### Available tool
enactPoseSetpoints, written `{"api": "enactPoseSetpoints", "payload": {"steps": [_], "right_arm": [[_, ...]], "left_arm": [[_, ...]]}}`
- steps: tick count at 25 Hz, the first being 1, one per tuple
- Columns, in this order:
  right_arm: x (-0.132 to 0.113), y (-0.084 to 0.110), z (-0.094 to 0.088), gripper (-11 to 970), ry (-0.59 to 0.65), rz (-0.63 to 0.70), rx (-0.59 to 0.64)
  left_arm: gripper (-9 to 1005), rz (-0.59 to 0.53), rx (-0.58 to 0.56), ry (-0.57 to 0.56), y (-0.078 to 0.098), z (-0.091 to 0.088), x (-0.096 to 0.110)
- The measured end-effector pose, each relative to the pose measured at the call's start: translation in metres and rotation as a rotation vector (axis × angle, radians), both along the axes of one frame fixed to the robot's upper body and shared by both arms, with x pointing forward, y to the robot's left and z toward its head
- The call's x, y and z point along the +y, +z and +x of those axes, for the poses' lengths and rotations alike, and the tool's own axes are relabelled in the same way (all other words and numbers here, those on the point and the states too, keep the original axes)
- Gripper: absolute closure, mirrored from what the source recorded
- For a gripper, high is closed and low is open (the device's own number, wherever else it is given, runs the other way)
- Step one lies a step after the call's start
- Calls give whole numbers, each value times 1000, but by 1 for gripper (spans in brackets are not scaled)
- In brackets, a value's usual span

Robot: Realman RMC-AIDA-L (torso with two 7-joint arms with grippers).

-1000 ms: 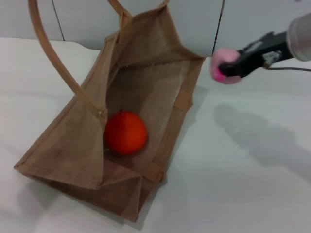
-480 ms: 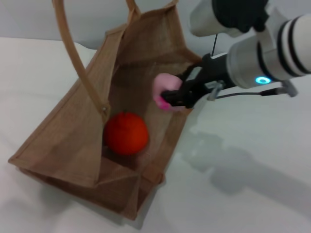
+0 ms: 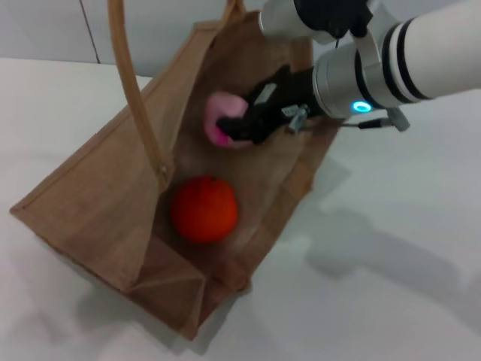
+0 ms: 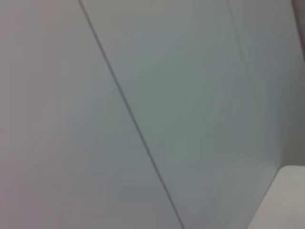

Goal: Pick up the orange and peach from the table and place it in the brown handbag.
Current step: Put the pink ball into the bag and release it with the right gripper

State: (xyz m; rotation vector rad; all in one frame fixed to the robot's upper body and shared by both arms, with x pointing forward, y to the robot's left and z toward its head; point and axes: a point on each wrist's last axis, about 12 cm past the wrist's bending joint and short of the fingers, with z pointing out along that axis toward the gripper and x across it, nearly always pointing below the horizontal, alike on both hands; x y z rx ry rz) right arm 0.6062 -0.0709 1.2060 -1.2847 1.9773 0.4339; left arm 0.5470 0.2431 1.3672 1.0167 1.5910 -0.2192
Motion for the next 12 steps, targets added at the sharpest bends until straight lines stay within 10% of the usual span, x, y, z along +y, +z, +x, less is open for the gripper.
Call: {"api": "enactPoseSetpoints", "payload": {"steps": [12], "right_arm": [[20,-12,16,463,64,-53,-27]], "left_arm": [[852,6,14,-3,-3,-5,0]]}}
